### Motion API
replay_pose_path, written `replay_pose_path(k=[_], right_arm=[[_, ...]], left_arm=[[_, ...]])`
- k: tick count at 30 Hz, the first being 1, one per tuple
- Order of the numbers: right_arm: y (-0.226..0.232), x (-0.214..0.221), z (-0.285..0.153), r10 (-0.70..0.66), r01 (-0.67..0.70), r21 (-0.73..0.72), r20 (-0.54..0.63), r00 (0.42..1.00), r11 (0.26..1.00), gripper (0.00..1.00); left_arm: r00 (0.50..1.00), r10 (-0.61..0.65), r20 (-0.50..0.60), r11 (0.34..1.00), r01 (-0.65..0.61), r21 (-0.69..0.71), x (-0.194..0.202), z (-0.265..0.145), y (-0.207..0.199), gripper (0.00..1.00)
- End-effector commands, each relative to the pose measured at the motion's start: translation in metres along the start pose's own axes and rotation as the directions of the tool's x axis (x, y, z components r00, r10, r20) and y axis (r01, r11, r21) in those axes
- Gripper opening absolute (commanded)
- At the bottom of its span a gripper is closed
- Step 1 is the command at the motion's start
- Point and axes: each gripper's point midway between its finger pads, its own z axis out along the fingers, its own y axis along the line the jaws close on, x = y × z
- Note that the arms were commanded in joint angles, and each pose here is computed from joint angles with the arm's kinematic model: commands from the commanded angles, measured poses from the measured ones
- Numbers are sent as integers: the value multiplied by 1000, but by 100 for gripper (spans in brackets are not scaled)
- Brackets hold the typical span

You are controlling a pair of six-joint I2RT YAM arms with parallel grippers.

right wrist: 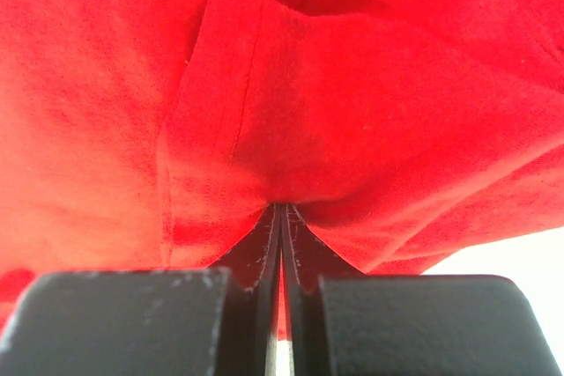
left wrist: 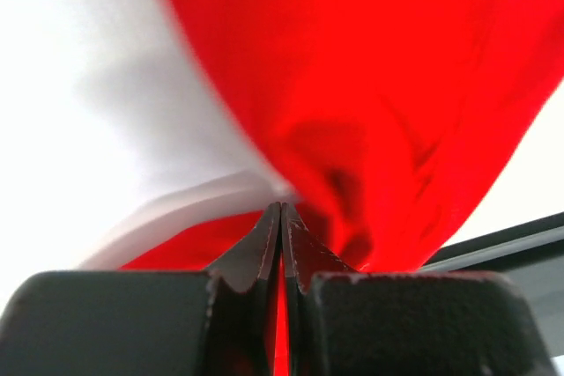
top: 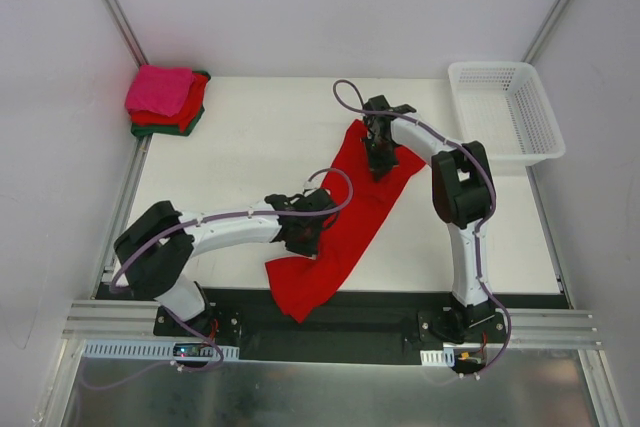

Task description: Fold and stack the t-shirts

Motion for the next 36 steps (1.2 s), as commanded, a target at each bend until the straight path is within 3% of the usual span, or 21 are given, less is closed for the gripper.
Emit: replay_pose_path(k=[1, 3, 8, 11, 12, 15, 18, 22, 30, 31, 36], right_arm=[[3, -12, -25, -1, 4, -30, 108, 994, 1000, 1], [4, -15, -37, 7, 0, -41, 151, 989, 999, 1], [-1, -27, -112, 40, -23, -51, 355, 934, 998, 2], [-6, -20, -153, 65, -44, -57, 443, 894, 997, 23], [-8, -17, -161, 79, -59, -58, 461, 884, 997, 37], [-16, -1, -195, 116, -93, -70, 531, 839, 993, 53], [-26, 22, -219, 141, -123, -71, 576, 805, 990, 61], [-39, 59, -238, 178, -165, -78, 599, 780, 983, 66], [-47, 122, -242, 240, -203, -129, 585, 775, 971, 69], [-48, 128, -239, 240, -207, -123, 575, 782, 970, 69], [-56, 155, -232, 262, -238, -118, 562, 785, 964, 69]], left_arm=[[994, -43, 99, 991, 55, -126, -16, -38, 42, 0], [991, -63, 119, 980, 84, -182, -16, -52, 61, 0], [949, -107, 298, 951, 185, -249, -41, -110, 101, 0], [910, -120, 398, 958, 212, -194, -65, -137, 105, 0], [907, -68, 417, 971, 156, -181, -75, -142, 101, 1], [887, 19, 461, 996, 22, -83, -106, -142, 71, 1], [879, 89, 469, 992, -118, 32, -131, -132, 31, 4], [877, 128, 463, 966, -216, 142, -154, -103, -9, 8], [865, 184, 468, 911, -328, 249, -205, -53, -66, 1], [879, 196, 436, 909, -329, 255, -205, -32, -70, 0], [873, 212, 439, 876, -369, 312, -237, -6, -102, 0]])
